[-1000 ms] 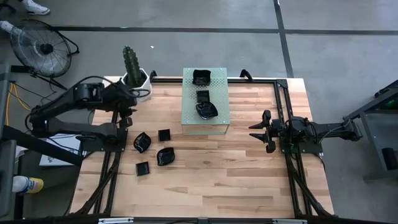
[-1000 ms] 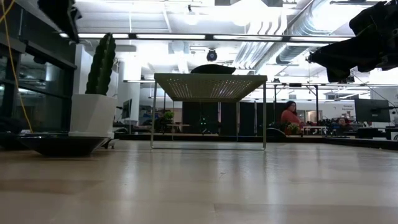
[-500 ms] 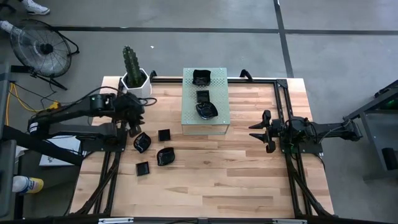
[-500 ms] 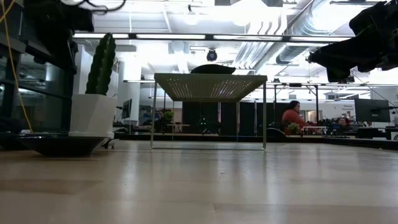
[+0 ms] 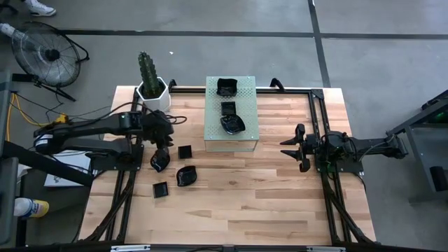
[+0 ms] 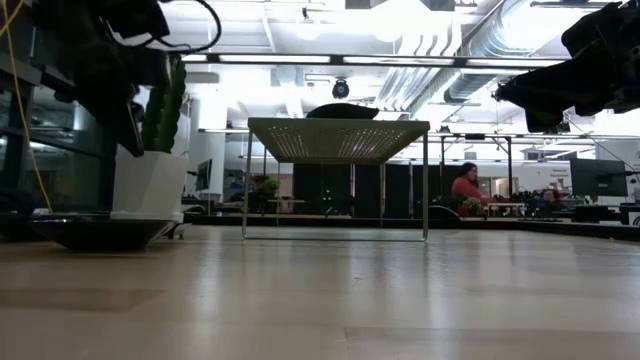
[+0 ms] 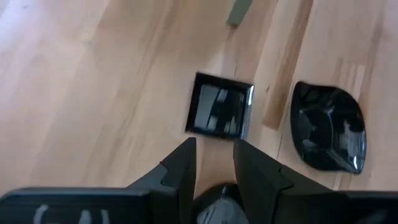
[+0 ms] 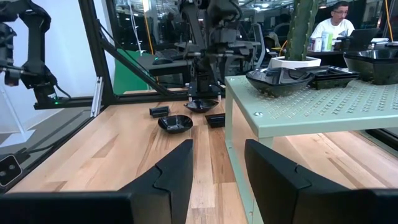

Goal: Pick & Place Mini shaped plates
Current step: Stack the black square plate on top of the black square plate on the shelf

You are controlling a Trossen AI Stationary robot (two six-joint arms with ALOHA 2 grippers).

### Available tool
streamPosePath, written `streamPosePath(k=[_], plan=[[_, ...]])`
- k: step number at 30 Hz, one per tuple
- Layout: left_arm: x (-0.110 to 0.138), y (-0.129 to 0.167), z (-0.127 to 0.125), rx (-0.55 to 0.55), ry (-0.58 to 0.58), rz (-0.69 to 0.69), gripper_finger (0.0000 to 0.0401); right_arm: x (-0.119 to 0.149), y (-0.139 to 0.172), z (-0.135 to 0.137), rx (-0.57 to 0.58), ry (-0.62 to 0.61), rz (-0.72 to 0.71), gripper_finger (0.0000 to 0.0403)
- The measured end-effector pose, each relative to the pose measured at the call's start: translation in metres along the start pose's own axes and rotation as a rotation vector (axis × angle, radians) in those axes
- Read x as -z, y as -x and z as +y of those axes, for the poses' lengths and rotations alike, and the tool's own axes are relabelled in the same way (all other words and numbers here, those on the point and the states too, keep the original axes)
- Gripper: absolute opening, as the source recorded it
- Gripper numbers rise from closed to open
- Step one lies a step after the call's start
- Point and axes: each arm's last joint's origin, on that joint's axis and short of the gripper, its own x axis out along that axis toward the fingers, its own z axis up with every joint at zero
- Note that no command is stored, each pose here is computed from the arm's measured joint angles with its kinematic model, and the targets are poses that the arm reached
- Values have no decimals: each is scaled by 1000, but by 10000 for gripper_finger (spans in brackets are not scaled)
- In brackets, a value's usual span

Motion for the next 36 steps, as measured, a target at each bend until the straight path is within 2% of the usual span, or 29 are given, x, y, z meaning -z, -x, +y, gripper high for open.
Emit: streamPosePath(k=[5,8,11,16,21,30,36], plan=[[-1,-19,2,-18,91,28,104,0,0,0,0,0,0,140],[-4,-28,2,-21,87,50,104,0,0,0,0,0,0,140],[-9,-38,3,-21,35,55,104,0,0,0,0,0,0,140],[-16,-54,3,-13,-121,68,104,0,0,0,0,0,0,140],[-17,-68,4,-6,-192,123,104,0,0,0,0,0,0,140],[-15,-91,7,-3,-207,212,104,0,0,0,0,0,0,140],[-16,-98,7,-4,-207,219,104,0,0,0,0,0,0,140]])
